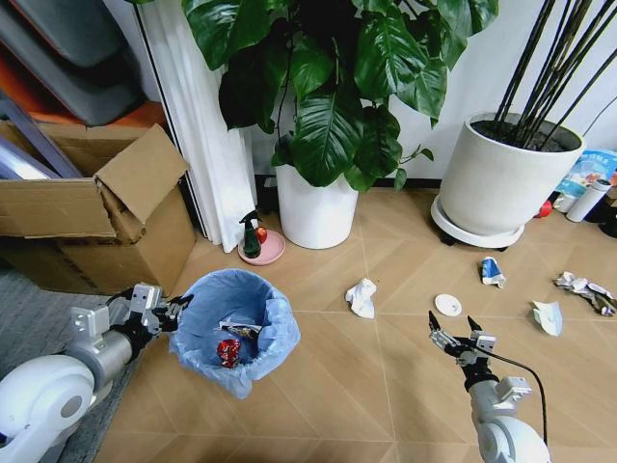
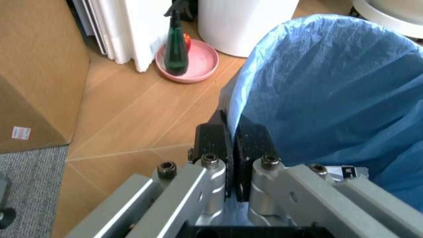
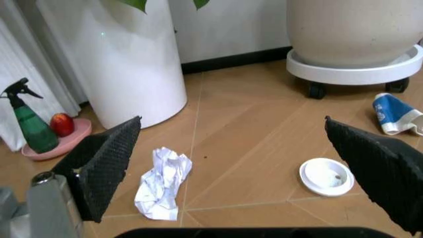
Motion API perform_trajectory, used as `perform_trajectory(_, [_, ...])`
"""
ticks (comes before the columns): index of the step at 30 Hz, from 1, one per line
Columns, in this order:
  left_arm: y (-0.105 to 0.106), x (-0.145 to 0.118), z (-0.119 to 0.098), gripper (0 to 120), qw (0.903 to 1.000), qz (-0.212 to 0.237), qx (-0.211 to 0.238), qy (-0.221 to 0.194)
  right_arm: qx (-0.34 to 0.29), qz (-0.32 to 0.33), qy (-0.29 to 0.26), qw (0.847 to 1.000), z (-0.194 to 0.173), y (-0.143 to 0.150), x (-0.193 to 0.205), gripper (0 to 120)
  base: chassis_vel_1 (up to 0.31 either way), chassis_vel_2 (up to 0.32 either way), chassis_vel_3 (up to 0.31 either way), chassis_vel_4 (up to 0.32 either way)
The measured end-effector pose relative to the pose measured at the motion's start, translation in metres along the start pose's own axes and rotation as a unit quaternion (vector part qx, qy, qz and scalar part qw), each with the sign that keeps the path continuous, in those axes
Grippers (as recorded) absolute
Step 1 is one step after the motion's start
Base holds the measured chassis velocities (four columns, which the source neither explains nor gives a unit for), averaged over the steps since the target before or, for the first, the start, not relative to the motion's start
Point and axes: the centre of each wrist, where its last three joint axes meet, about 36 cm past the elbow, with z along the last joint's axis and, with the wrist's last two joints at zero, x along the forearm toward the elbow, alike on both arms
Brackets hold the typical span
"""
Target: Pick up the trash bin and place the garbage on the floor into it.
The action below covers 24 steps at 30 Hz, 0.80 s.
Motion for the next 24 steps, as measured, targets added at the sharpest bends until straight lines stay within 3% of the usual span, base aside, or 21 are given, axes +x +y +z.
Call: perform_trajectory(24, [0.0004, 0.0, -0.0014, 0, 1.0, -0.001, -0.001, 0.0, -0.006, -0.001, 0.003, 1.0, 0.0007, 0.0014, -0.0006, 100, -0.062, -0.019, 0.057, 0.018])
